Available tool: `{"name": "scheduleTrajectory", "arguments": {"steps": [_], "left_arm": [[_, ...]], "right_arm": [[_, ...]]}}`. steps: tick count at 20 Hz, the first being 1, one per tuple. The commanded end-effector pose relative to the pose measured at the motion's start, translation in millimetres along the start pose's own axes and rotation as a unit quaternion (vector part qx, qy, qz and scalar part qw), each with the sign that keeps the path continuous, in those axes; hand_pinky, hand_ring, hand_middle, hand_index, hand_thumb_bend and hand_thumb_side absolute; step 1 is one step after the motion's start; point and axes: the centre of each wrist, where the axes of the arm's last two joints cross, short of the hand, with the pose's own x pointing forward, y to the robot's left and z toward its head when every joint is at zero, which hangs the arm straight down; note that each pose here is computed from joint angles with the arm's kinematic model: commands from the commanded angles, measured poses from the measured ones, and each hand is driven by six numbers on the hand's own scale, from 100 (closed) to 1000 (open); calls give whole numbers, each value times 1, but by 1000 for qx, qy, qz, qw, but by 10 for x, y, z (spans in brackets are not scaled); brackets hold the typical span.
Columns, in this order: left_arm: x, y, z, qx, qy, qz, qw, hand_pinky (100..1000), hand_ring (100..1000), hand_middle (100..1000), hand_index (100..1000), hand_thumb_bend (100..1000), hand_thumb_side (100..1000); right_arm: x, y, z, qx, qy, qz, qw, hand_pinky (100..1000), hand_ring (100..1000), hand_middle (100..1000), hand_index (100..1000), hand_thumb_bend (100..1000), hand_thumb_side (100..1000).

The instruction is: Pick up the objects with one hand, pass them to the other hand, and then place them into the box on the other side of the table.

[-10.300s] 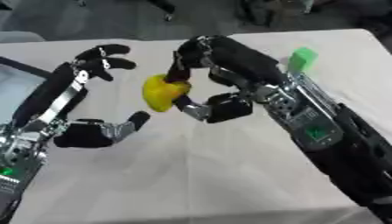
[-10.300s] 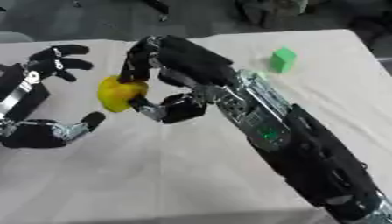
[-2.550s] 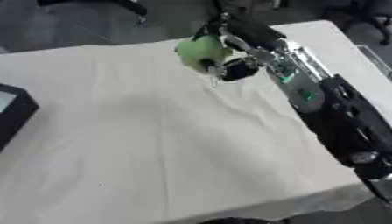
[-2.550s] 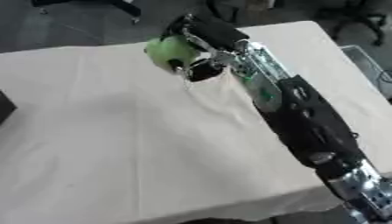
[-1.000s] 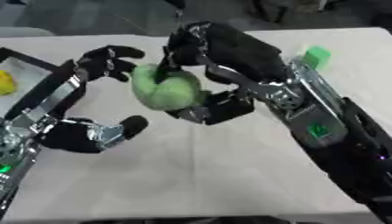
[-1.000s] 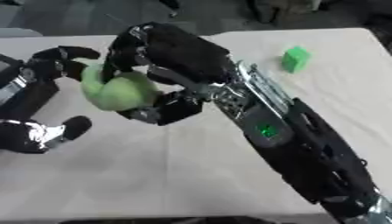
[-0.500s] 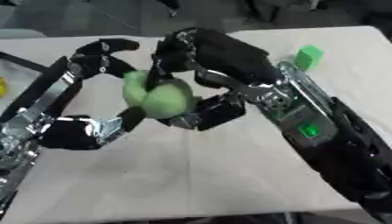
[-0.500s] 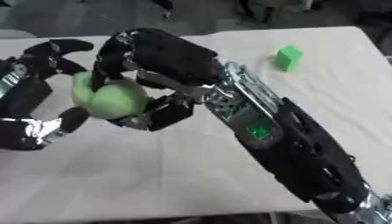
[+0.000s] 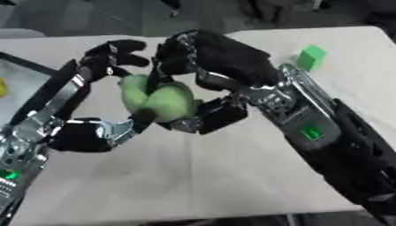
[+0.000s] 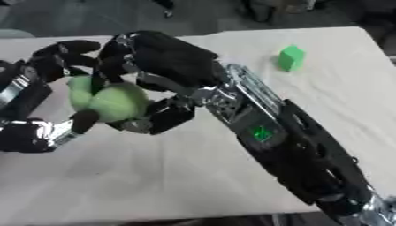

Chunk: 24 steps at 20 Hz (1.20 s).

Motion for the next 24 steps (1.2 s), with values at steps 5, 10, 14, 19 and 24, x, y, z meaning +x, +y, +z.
{"name": "scheduleTrajectory", "arguments": {"steps": [5,10,14,19,24], "left_arm": [[67,37,-24,-9,-16,-16,1000,762,1000,893,815,431,531],[86,21,-46,-41,-38,-19,998,750,1000,858,782,381,468],[102,9,-66,-63,-48,-23,997,735,1000,826,751,284,379],[116,3,-84,-70,-52,-18,996,711,962,790,707,205,342],[125,-17,-95,-67,-53,-11,996,700,945,775,689,184,335]], "right_arm": [[33,-82,-40,-12,-11,6,1000,579,540,347,385,111,100],[39,-90,-48,-15,-12,5,1000,563,538,347,384,110,100],[45,-99,-51,-16,-14,4,1000,552,536,346,384,111,100],[46,-103,-50,-16,-14,4,1000,546,532,346,384,110,100],[46,-93,-47,-14,-13,4,1000,536,528,347,384,107,100]]}}
